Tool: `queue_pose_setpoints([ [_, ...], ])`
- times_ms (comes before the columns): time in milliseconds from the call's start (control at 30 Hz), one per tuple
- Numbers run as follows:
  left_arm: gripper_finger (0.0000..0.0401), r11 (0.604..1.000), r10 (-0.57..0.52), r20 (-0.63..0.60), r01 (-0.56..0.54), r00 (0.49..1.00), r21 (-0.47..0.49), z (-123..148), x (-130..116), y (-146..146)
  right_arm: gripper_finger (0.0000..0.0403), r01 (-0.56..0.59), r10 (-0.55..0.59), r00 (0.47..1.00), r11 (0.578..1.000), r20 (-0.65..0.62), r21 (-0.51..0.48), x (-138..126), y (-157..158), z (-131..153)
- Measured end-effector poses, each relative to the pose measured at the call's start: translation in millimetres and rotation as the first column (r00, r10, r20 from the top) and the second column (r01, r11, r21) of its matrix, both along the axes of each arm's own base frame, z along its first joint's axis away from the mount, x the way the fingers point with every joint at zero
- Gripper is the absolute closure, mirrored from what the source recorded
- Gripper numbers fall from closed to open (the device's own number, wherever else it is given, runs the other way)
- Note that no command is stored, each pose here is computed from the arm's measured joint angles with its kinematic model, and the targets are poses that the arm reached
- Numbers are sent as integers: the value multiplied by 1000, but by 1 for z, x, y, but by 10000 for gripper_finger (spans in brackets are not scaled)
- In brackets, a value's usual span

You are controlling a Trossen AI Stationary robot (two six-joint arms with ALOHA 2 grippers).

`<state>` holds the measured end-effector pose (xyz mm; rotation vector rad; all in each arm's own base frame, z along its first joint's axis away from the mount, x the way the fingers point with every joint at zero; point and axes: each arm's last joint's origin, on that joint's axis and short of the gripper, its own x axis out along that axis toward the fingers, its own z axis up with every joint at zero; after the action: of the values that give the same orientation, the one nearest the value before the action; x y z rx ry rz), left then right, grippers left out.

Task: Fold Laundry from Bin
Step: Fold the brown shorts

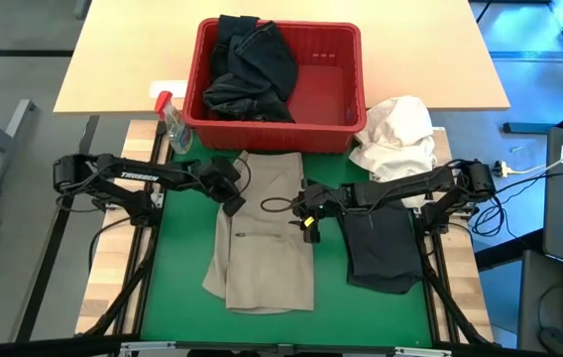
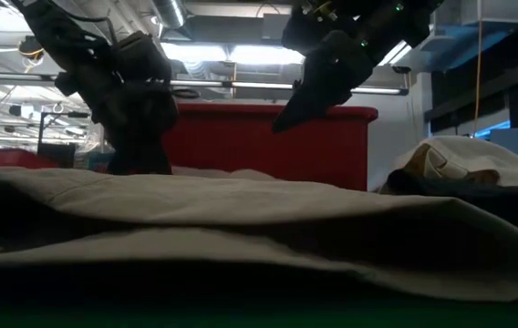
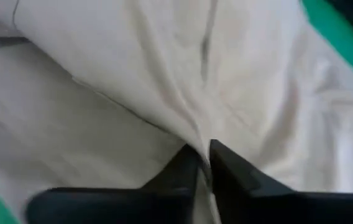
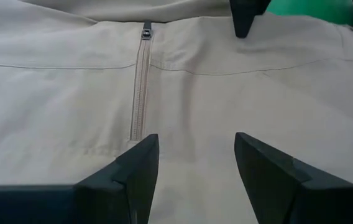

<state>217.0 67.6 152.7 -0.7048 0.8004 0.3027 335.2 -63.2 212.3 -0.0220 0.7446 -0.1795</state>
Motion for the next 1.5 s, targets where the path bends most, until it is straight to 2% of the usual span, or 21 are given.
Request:
queue_pose_setpoints([
  [167,394,998,-30,112,36,993,-57,29,5,-1,194,4,-4,1000,1000,-3,4,0,0,0],
  [267,398,993,-56,124,69,991,-100,49,7,-1,194,4,-4,1000,1000,-1,4,0,0,0],
  [333,398,990,-69,73,77,995,-119,61,6,-1,194,4,-4,1000,1000,-2,5,0,0,0],
  [400,396,992,-83,-10,82,996,-100,73,3,-2,194,4,-4,1000,1000,-1,5,0,0,0],
  [500,396,999,-39,-173,41,984,7,82,-5,0,194,5,-5,1000,1000,3,6,0,0,0],
  [567,396,996,26,-223,-7,974,84,85,-8,5,194,5,-5,1000,1000,1,7,0,0,0],
  [667,396,985,102,-268,-59,958,163,85,-11,9,194,5,-5,1000,1000,-2,8,0,0,0],
  [767,395,973,125,-307,-56,943,225,83,-14,13,194,5,-5,1000,1000,2,7,0,0,0],
  [1000,395,956,210,-463,-82,861,282,76,-29,21,194,4,-4,1000,1000,-1,8,0,0,0],
  [1167,395,959,217,-549,-71,807,274,73,-39,25,194,4,-4,1000,1000,3,7,0,0,0],
  [1367,395,944,259,-675,-35,691,327,65,-46,31,194,4,-4,1000,1000,6,7,0,0,0],
  [1500,395,944,256,-703,-16,664,329,61,-46,36,194,4,-4,1000,1000,6,7,0,0,0],
])
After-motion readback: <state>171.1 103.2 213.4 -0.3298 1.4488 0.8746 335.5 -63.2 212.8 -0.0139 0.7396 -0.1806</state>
